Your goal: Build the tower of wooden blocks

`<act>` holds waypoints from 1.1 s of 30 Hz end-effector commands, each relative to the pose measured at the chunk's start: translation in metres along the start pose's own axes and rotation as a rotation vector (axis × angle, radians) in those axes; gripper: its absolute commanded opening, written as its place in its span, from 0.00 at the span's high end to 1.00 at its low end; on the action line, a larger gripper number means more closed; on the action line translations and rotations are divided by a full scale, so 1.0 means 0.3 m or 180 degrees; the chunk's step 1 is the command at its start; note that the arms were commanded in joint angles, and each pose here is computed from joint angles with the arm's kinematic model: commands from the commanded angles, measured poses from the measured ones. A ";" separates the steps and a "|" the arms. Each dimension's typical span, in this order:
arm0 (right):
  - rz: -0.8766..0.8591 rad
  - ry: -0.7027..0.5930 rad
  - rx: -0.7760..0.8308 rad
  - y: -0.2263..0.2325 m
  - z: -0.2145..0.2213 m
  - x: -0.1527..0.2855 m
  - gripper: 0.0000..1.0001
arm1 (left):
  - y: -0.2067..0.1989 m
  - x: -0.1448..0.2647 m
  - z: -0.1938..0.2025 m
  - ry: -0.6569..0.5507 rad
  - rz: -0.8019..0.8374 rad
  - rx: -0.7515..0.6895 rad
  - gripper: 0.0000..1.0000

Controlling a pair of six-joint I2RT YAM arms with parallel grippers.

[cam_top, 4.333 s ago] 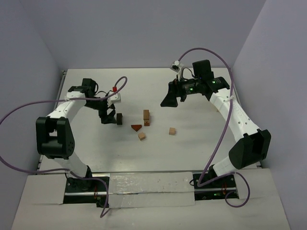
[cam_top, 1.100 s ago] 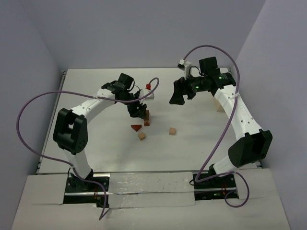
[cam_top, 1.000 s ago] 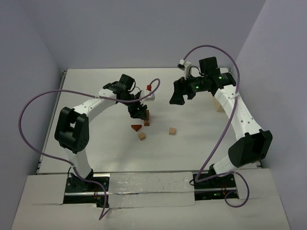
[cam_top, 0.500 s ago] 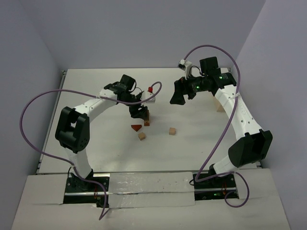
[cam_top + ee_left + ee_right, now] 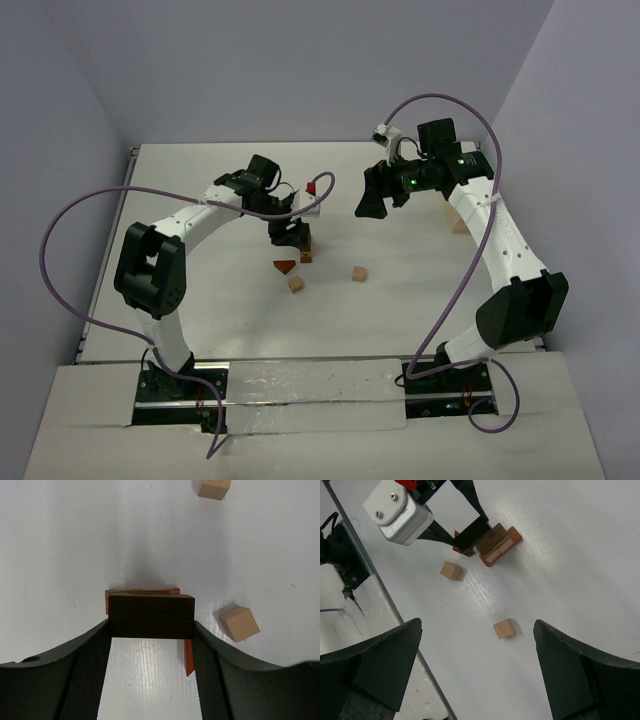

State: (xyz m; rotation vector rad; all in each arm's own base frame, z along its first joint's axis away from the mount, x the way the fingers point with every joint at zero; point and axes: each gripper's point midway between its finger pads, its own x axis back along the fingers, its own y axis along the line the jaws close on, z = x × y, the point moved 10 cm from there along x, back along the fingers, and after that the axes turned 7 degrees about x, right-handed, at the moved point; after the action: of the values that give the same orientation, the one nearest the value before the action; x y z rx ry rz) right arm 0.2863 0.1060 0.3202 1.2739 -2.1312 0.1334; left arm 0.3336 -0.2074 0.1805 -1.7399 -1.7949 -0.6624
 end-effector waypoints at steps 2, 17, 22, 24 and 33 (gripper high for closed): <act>-0.0048 -0.0075 0.0051 0.012 -0.015 0.023 0.00 | 0.024 0.013 -0.047 -0.0156 0.0002 -0.0127 0.80; -0.0063 -0.0061 0.0029 0.007 -0.013 0.015 0.00 | 0.050 -0.010 -0.029 -0.0067 -0.0062 -0.0027 0.73; -0.0064 -0.0044 0.0018 0.003 -0.007 0.010 0.00 | 0.061 -0.020 -0.024 -0.0029 -0.0082 -0.0001 0.72; -0.0064 -0.0038 0.0014 0.001 -0.007 0.008 0.00 | 0.065 -0.021 -0.024 -0.0024 -0.0095 0.0003 0.72; -0.0045 -0.0019 0.0019 -0.004 -0.002 0.003 0.00 | 0.080 -0.030 -0.025 -0.0006 -0.0113 0.0036 0.70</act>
State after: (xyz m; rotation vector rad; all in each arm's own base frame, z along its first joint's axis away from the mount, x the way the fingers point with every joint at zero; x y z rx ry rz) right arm 0.2860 0.1066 0.3202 1.2875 -2.1264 0.1239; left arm 0.3467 -0.2118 0.1655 -1.6857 -1.7775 -0.6596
